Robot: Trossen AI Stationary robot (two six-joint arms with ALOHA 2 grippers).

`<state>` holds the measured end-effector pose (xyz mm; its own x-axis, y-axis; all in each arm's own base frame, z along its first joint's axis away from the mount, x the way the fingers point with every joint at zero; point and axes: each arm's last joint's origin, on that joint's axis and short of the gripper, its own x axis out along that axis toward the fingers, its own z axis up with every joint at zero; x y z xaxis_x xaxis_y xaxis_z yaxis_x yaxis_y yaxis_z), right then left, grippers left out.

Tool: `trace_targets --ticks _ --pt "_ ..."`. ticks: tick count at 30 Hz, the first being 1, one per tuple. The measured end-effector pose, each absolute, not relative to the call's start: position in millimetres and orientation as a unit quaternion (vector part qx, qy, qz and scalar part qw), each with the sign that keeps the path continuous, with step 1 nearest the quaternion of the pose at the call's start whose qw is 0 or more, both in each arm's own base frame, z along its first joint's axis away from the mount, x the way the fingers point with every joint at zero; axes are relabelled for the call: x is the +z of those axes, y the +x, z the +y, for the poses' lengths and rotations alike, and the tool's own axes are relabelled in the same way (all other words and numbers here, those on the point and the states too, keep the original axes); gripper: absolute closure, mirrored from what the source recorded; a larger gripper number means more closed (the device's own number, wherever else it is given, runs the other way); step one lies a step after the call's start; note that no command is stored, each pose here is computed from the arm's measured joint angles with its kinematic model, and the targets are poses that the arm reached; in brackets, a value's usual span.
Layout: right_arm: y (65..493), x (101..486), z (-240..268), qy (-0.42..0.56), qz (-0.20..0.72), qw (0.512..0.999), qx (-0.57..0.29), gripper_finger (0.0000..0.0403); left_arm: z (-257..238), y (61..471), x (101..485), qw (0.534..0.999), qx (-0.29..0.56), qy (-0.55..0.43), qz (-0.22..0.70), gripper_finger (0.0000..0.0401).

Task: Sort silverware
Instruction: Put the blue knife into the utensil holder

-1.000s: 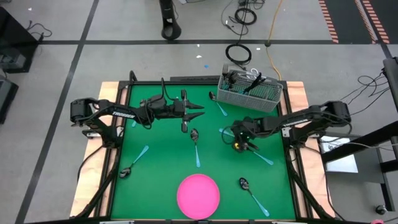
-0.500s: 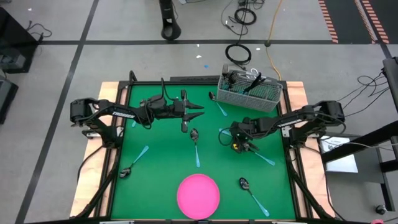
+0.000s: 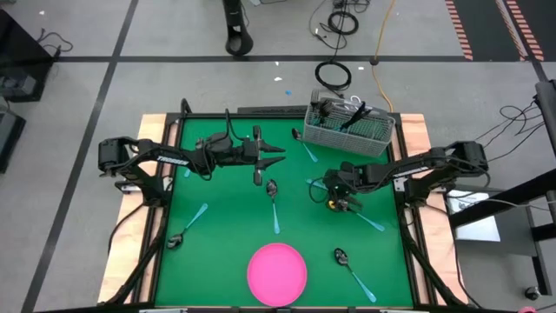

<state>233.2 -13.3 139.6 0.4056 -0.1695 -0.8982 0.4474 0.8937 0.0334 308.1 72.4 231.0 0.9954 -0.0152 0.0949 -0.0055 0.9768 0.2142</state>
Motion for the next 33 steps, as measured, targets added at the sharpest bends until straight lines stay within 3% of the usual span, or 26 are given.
trace_targets --ticks 9,16,23,28,33 --pt "227 172 -18 0.102 0.441 0.866 -0.211 0.0400 72 308 231 0.993 -0.003 0.108 -0.048 0.0301" --pt "227 167 -16 0.117 0.464 0.860 -0.175 0.0398 72 308 231 0.993 -0.002 0.108 -0.048 0.0301" --pt "234 146 -14 0.124 0.507 0.840 -0.150 0.0335 72 308 231 0.993 -0.003 0.108 -0.048 0.0301" --pt "236 135 -17 0.107 0.521 0.826 -0.187 0.0284 72 308 231 0.993 -0.002 0.108 -0.048 0.0301" --pt "238 128 -18 0.103 0.533 0.817 -0.191 0.0266 72 308 231 0.993 -0.002 0.108 -0.048 0.0301"
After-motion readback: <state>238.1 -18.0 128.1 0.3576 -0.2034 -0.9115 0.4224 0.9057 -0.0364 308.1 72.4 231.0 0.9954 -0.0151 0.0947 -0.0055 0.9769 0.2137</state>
